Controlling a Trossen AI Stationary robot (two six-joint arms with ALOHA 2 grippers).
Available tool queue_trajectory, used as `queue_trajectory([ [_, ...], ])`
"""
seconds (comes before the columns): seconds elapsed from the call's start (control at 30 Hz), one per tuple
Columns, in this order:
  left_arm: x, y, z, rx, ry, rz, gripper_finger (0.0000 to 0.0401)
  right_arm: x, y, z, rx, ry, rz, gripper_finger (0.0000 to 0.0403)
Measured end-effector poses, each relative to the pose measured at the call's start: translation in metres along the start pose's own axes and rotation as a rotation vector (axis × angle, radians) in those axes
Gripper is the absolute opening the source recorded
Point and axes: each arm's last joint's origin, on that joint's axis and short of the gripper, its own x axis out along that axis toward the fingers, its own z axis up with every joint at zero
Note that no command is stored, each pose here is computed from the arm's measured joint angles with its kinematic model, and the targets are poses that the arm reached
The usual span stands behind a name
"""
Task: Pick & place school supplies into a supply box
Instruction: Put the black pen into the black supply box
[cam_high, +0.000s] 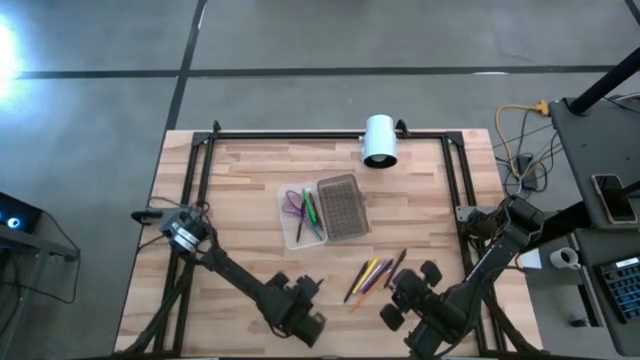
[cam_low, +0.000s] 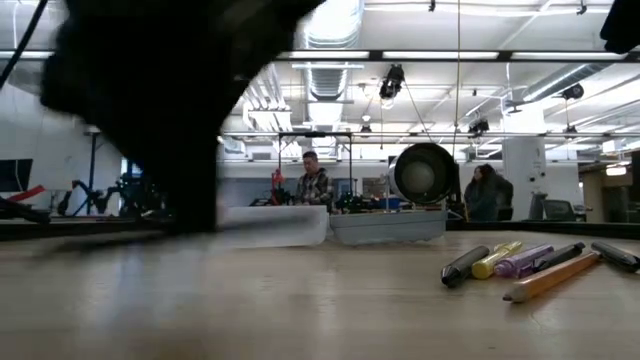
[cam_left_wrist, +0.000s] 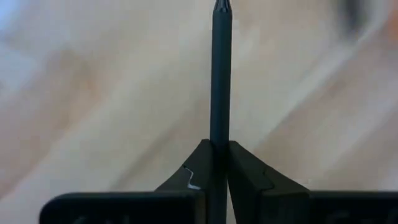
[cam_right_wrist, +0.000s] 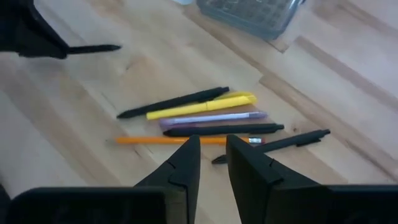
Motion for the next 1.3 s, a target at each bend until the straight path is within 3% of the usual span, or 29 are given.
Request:
queue_trajectory([
  [0.17, -0.04, 0.022, 0.038, -0.175, -0.166, -0.072, 0.0013, 0.0, 0.0, 0.0, 0.056, -0.004, -0.003, 0.0072],
  [0.33, -0.058, 0.074, 0.081, -0.383, -0.292, -0.19, 0.0012, 0.0, -0.002, 0.001, 0.109, -0.016, -0.014, 0.0075],
  [0.47, -0.042, 0.128, 0.104, -0.582, -0.356, -0.337, 0.0012, 0.0, -0.002, 0.002, 0.169, -0.036, -0.015, 0.0072],
  [0.57, -0.029, 0.164, 0.111, -0.725, -0.397, -0.446, 0.0012, 0.001, -0.002, 0.003, 0.193, -0.037, -0.018, 0.0069],
  [0.63, -0.02, 0.184, 0.109, -0.793, -0.405, -0.46, 0.0012, 0.002, -0.002, 0.004, 0.204, -0.037, -0.022, 0.0068],
  [0.87, -0.001, 0.218, 0.102, -0.849, -0.368, -0.394, 0.0012, 0.009, -0.001, 0.013, 0.239, -0.041, -0.041, 0.0068],
  [1.17, 0.029, 0.223, 0.107, -0.778, -0.295, -0.266, 0.0022, 0.023, 0.003, 0.03, 0.264, -0.041, -0.05, 0.0068],
  [1.3, 0.04, 0.221, 0.107, -0.763, -0.26, -0.265, 0.0023, 0.026, 0.006, 0.034, 0.253, -0.034, -0.036, 0.0068],
])
